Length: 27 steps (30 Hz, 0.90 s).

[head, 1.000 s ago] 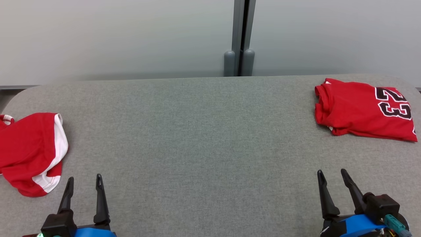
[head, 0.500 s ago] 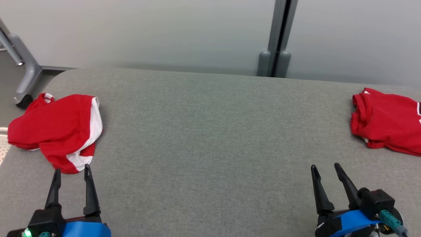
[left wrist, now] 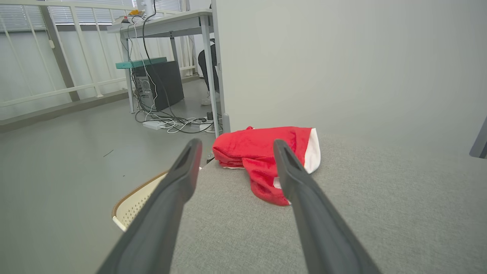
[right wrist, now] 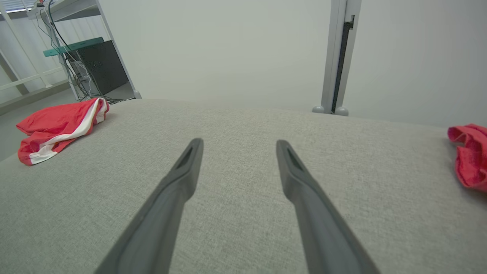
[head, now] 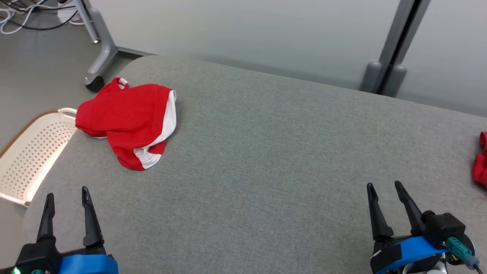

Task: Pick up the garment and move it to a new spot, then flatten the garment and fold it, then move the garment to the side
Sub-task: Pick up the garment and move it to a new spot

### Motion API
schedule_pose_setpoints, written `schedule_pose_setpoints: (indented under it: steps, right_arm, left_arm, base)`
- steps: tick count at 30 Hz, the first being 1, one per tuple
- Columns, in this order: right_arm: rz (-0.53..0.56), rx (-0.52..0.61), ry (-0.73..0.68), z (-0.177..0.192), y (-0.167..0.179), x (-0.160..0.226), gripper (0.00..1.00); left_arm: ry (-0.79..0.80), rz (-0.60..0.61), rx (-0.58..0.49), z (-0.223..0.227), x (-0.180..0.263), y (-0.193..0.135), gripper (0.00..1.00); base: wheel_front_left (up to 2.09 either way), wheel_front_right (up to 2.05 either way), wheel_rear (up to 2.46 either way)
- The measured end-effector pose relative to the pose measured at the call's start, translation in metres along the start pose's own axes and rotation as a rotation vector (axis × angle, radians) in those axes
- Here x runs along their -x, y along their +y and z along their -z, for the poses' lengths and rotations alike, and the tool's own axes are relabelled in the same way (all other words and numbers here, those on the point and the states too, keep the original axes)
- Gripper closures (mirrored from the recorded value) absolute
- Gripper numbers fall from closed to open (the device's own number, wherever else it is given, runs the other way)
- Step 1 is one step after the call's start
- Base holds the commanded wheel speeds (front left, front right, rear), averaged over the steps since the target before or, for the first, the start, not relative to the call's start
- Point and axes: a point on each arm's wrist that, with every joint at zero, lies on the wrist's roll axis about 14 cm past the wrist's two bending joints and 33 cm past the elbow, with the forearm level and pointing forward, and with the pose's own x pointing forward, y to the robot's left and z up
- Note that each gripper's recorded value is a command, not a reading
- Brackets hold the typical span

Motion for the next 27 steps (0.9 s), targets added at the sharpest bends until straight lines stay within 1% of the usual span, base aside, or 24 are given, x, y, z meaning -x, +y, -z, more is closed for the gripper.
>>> schedule_pose_setpoints:
  steps: [3,9,18,22,27]
  right_arm:
    - [-0.020,-0.001,0.005,0.003,0.006,-0.007,0.00]
    - [-0.051,-0.003,0.019,0.007,0.016,-0.015,0.00]
    - [-0.048,-0.004,0.024,0.008,0.014,-0.013,0.00]
    - [-0.025,0.008,0.025,0.009,0.004,-0.014,0.00]
    - [0.004,0.028,-0.012,-0.002,-0.011,-0.024,0.00]
  left_arm:
    - [0.006,-0.039,-0.007,0.001,0.005,0.013,0.00]
    - [0.013,-0.082,-0.014,0.001,0.013,0.024,0.00]
    - [0.023,-0.086,-0.008,0.004,0.010,0.024,0.00]
    - [0.004,-0.053,-0.009,-0.001,-0.014,0.015,0.00]
    - [-0.054,-0.009,-0.041,-0.021,-0.071,0.004,0.00]
  base:
    - [0.00,0.00,0.00]
    - [0.00,0.00,0.00]
    - [0.00,0.00,0.00]
    - [0.00,0.00,0.00]
    - [0.00,0.00,0.00]
